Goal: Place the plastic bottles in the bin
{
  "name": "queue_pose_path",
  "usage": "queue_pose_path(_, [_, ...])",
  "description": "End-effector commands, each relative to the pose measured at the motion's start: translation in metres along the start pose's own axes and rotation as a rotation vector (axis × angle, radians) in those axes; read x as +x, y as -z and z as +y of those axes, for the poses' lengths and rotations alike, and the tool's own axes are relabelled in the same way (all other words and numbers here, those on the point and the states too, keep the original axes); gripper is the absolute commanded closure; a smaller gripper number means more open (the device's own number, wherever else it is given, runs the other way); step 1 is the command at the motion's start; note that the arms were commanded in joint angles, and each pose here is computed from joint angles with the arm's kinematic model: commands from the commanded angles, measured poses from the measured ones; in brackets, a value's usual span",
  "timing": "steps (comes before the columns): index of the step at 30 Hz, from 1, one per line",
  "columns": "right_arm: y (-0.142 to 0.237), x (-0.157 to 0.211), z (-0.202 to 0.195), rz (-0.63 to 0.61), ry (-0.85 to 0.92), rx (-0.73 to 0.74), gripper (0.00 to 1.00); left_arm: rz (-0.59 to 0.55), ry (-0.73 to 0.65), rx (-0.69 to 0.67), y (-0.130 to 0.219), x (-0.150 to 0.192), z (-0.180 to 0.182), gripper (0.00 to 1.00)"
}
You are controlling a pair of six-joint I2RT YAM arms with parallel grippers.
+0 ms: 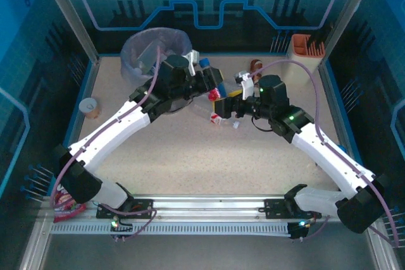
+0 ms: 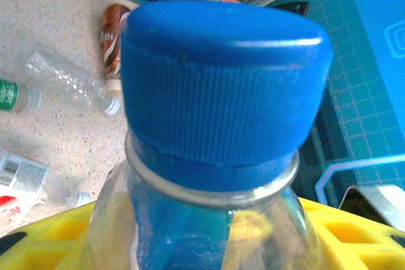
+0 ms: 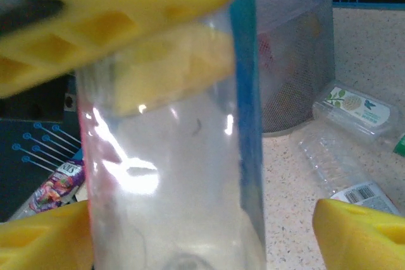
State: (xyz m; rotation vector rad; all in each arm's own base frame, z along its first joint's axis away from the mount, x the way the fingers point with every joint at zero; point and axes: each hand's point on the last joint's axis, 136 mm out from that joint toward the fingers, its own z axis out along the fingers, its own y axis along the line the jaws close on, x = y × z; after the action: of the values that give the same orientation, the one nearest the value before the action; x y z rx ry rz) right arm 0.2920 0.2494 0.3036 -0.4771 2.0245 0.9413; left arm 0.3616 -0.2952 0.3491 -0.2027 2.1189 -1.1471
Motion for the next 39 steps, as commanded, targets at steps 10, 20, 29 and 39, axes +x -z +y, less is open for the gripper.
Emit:
queue_pose_path(10, [0.054, -0.017, -0.060, -0.070, -0.086, 0.143, 0.00, -0.282, -0.145, -0.151, 0.067, -0.154, 0.030, 0.60])
queue_pose_path(20, [0.049, 0.032, -0.097, 0.048, -0.164, 0.242, 0.01, -0.300, -0.211, -0.478, 0.070, -0.237, 0.127, 0.70])
queue_pose_path(29, [0.061, 0.062, -0.124, 0.134, -0.179, 0.398, 0.01, -0.051, -0.203, -0.567, 0.047, -0.224, 0.188, 0.77])
queue_pose_path(39, [0.055, 0.074, -0.143, 0.142, -0.300, 0.425, 0.02, 0.240, -0.218, -0.567, 0.024, -0.164, 0.220, 0.70])
